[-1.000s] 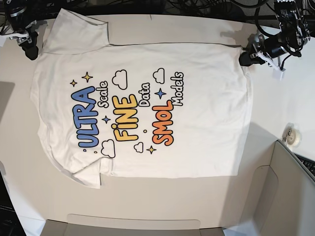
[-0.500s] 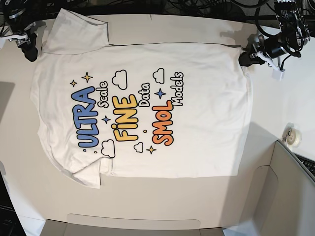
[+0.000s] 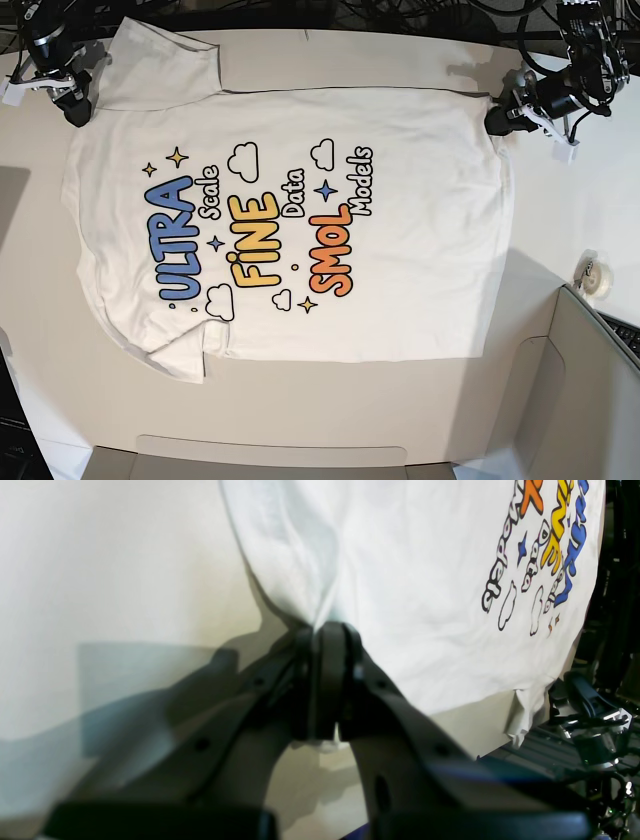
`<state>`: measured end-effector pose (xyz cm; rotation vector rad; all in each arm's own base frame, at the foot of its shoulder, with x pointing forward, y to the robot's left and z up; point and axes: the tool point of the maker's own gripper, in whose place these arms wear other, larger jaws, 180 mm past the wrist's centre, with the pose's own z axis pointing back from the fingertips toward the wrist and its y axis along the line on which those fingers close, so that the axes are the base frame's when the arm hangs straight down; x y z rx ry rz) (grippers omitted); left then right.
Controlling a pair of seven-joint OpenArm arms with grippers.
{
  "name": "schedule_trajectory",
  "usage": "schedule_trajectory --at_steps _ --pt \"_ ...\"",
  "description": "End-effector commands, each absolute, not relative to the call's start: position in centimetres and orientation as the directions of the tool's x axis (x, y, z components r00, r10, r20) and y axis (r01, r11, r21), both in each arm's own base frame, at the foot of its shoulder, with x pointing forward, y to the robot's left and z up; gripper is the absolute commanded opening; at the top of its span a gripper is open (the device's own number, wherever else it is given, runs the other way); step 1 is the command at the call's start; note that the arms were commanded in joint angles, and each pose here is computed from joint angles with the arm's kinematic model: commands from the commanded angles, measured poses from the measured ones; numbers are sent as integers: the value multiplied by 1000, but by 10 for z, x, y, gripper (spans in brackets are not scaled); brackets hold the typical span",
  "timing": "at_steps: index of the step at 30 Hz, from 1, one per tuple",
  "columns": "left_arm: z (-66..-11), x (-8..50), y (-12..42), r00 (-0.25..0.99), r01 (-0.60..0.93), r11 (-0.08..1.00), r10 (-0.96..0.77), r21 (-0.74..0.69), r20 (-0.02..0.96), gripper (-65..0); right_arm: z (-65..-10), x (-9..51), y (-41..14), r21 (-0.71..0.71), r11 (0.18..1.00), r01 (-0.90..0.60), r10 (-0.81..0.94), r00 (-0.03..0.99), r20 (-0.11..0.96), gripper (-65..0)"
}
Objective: Layout the t-shirt on the table in an organized manner, then fold the t-shirt properly
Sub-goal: 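Grasp the shoulder corners of the shirt with both grippers, then pull the grasped shoulder corners apart with both grippers to tension the shirt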
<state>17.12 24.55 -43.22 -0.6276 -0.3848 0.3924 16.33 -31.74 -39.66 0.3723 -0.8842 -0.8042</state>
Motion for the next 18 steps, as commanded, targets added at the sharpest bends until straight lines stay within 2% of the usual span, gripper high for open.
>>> schedule_trajectory --at_steps 1,9,18 --pt "-454 140 254 906 -283 805 403 -521 129 -650 -428 141 -308 529 651 545 -759 479 441 -395" --pt "-454 140 254 906 -283 805 403 -521 129 -650 -447 146 -273 568 640 518 -760 537 367 -394" --pt "-454 139 254 906 -285 805 404 -521 128 -650 -453 124 -272 541 646 539 -754 562 340 -396"
